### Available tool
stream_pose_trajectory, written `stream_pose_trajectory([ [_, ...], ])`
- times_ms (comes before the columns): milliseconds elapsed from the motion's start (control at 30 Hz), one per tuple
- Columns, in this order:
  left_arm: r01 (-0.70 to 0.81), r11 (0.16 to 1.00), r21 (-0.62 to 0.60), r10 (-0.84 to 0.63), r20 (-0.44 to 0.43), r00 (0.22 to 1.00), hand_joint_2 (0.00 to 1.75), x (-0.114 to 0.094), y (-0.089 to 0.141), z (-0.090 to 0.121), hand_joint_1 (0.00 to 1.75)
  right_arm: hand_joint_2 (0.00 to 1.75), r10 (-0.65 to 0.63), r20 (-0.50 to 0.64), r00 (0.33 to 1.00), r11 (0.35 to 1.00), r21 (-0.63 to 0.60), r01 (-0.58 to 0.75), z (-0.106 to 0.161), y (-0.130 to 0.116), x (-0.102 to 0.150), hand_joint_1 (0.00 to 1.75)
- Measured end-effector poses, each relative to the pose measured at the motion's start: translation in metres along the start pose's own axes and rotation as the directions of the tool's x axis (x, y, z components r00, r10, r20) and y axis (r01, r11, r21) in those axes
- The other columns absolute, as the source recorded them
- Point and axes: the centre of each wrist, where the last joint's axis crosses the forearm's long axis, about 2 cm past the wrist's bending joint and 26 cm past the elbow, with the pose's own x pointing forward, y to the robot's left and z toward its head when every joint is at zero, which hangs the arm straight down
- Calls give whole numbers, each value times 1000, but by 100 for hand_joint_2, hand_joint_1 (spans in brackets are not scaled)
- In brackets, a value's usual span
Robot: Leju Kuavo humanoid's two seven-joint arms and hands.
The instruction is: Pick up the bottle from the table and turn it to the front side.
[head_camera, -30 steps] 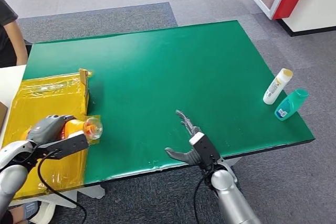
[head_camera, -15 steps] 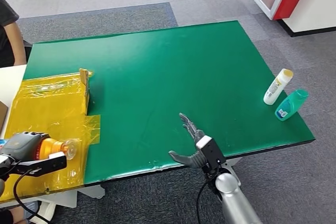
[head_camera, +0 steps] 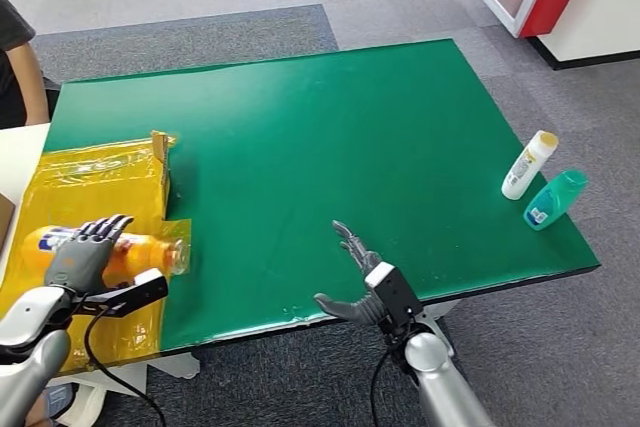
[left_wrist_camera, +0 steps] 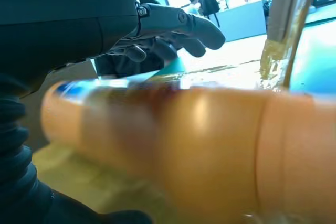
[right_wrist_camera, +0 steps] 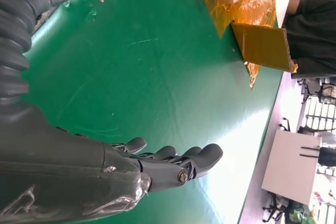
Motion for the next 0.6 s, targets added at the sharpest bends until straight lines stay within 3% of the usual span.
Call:
stream_pose_trajectory([
  [333, -313, 948, 66, 309, 67, 949, 175, 44, 2, 15, 0, 175, 4, -21, 1000, 1000, -10, -5, 13, 4, 0, 0],
  [600, -468, 872, 140, 449, 150, 881, 175, 58, 15, 35, 0, 175, 3, -20, 1000, 999, -32, -4, 21, 3, 1, 0],
])
